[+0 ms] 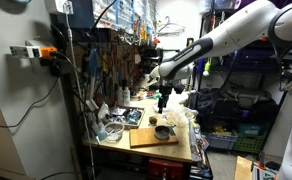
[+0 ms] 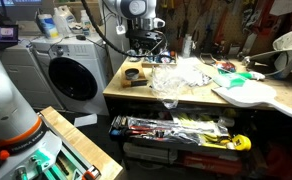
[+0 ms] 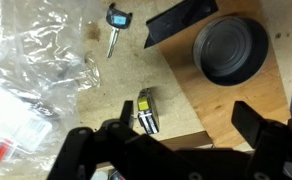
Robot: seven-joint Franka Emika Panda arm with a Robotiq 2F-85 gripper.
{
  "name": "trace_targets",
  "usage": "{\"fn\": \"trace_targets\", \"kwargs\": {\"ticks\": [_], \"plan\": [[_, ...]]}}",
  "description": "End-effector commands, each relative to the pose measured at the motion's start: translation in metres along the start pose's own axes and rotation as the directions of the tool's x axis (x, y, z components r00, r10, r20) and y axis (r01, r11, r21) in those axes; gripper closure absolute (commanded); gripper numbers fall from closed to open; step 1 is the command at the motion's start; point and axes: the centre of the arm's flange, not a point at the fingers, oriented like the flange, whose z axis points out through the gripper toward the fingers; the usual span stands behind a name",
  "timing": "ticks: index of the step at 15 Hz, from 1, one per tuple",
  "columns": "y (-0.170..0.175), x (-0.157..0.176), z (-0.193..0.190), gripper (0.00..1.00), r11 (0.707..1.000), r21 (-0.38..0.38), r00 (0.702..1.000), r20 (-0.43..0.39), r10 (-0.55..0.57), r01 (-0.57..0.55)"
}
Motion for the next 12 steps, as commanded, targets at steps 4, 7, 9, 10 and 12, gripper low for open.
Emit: {"fn": "trace_targets", "kwargs": {"ticks": [4, 7, 9, 10, 12], "plan": [[0.02, 0.03, 0.044, 0.0, 0.993, -0.018, 0.993, -0.011, -0.114, 0.114], [0.028, 0.037, 0.059, 0.0, 0.989, -0.03, 0.989, -0.031, -0.144, 0.143], [0.031, 0.041, 0.066, 0.0, 0.988, -0.027, 0.987, -0.042, -0.156, 0.155], [0.032, 0.043, 0.07, 0.0, 0.988, -0.02, 0.987, -0.042, -0.157, 0.156], [0.033, 0.046, 0.077, 0.11, 0.988, -0.017, 0.987, -0.037, -0.156, 0.155]]}}
